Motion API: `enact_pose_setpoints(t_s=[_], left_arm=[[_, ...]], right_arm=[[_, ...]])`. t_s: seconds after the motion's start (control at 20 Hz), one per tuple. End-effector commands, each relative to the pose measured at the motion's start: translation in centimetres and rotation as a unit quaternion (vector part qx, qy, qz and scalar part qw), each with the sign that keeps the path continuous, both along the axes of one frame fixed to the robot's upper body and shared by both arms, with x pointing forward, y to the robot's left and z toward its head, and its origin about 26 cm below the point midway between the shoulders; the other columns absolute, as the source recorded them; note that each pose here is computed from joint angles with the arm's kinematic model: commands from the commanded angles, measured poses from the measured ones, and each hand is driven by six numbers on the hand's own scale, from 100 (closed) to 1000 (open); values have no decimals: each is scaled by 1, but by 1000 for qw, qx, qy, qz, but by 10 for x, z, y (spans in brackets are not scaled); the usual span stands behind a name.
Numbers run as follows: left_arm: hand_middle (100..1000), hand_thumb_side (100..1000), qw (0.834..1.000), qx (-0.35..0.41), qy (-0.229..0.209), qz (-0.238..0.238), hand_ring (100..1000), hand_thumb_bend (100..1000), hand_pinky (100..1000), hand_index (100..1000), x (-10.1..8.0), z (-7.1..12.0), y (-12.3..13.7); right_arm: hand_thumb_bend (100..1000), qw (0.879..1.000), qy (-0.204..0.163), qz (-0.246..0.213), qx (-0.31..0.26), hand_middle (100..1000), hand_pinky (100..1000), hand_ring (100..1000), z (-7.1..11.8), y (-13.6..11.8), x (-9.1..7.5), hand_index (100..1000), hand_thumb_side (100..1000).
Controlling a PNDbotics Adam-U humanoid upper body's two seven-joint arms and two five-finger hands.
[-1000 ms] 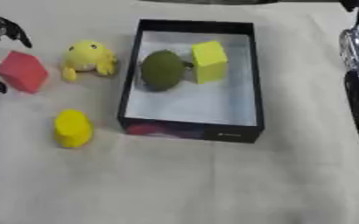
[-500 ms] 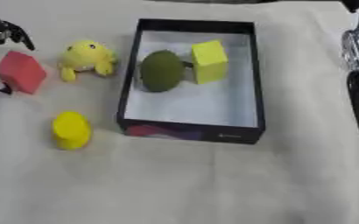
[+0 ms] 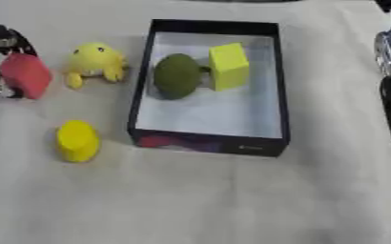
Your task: Pick up objects on the table and place them in the box.
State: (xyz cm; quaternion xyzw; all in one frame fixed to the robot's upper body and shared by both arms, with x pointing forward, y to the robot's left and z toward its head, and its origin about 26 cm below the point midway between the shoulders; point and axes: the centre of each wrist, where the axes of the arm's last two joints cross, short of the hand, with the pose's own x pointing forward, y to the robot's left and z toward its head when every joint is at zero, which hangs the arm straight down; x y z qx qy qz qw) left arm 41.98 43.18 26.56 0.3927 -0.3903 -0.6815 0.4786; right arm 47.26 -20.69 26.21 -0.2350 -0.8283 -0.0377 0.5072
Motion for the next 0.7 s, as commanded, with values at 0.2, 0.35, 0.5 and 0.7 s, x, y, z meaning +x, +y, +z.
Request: enact_pose_setpoints(t_s=[0.2, 0.35, 0.5, 0.7], left_arm=[[630, 100, 999, -42, -25, -18, 637, 344, 646, 718, -8, 29, -2], [616, 100, 997, -61, -39, -40, 617, 311, 623, 706, -11, 38, -11], [616, 100, 995, -69, -46, -48, 617, 311, 623, 706, -14, 43, -16], [594, 100, 989, -76, -83, -98, 590, 264, 593, 681, -22, 63, -35]], right_arm=[[285, 1000, -16, -6, -1, 722, 797, 732, 9, -4, -2, 828, 400], [282, 1000, -16, -5, -1, 722, 797, 732, 6, -2, -3, 828, 398], [282, 1000, -17, -5, -1, 722, 797, 732, 5, 0, -4, 828, 398], [280, 1000, -15, -3, 0, 723, 798, 732, -1, 2, -6, 828, 396]])
